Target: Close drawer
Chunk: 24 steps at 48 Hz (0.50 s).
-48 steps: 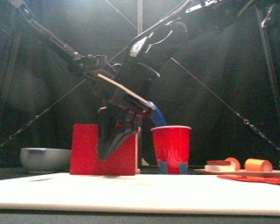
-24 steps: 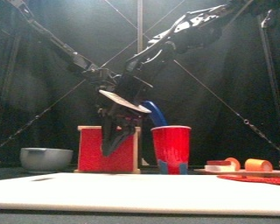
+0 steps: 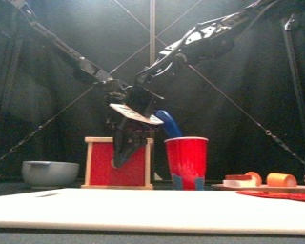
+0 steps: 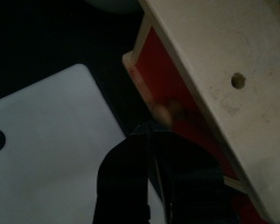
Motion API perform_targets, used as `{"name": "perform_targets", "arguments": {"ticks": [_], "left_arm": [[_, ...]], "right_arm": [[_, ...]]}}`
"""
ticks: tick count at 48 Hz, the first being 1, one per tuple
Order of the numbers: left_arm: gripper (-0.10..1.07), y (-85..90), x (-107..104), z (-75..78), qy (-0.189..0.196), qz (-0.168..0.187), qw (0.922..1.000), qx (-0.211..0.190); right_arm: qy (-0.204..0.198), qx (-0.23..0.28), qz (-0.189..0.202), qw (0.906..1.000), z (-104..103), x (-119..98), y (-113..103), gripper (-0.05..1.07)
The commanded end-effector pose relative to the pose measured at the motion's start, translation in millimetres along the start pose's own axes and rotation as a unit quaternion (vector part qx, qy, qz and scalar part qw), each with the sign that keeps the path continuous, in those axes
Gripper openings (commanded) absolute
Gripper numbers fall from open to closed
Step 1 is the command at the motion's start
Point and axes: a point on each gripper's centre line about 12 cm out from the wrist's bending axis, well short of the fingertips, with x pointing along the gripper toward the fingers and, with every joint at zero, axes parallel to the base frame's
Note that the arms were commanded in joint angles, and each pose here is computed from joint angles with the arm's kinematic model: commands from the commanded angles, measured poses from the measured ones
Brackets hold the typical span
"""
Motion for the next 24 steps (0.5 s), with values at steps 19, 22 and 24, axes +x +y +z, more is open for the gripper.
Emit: {"name": "perform_targets", "arguments": {"ticks": [19,22,24], "left_arm": [[0.49,17.3,-47.2,19.8,-0.083,0.056,0.9948,-0.019],[0.49,17.4,-59.3,22.2,-0.095,0.063,0.9932,-0.020],[0.49,16.5,-66.4,23.2,-0.103,0.066,0.9921,-0.025]], "right_arm": [[-0.061,0.035,0.118,0.9905,16.9,-94.7,40.4,0.04],[-0.062,0.029,0.127,0.9896,9.4,-109.3,41.0,0.04],[-0.063,0.023,0.131,0.9891,4.3,-117.2,40.4,0.04]]}}
